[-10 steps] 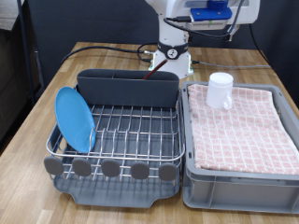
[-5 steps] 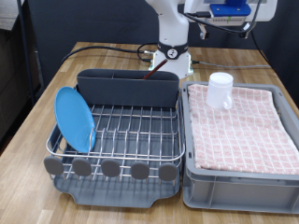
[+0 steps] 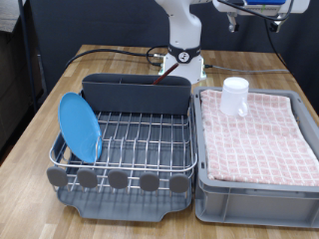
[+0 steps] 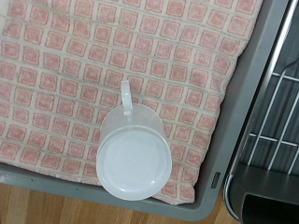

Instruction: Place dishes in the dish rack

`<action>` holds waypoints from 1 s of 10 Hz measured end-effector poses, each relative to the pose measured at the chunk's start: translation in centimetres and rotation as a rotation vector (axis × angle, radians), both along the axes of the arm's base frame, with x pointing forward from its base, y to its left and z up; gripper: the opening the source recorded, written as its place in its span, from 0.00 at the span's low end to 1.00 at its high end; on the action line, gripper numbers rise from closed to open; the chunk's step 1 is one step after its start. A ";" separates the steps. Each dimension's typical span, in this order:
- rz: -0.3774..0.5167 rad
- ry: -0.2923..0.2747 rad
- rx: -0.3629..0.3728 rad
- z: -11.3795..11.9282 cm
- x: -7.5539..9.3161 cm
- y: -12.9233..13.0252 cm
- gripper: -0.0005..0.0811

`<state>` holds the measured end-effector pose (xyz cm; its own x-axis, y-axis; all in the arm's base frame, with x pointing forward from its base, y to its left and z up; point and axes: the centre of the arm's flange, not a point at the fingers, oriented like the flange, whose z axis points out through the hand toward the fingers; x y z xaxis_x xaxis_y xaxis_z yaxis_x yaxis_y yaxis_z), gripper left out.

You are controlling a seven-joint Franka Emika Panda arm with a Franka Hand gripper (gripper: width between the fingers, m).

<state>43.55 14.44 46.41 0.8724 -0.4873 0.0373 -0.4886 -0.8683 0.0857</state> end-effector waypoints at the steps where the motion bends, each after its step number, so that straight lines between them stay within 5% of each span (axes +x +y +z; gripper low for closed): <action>1: -0.003 0.003 0.003 -0.1 0.0 0.0 0.99; 5: 0.026 0.118 -0.024 -4.2 1.4 1.3 0.99; 10: 0.062 0.185 -0.060 -10.3 3.3 4.4 0.99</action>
<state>46.86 18.83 36.16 0.8952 -0.4346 -0.0992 -0.4059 -0.8867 0.2216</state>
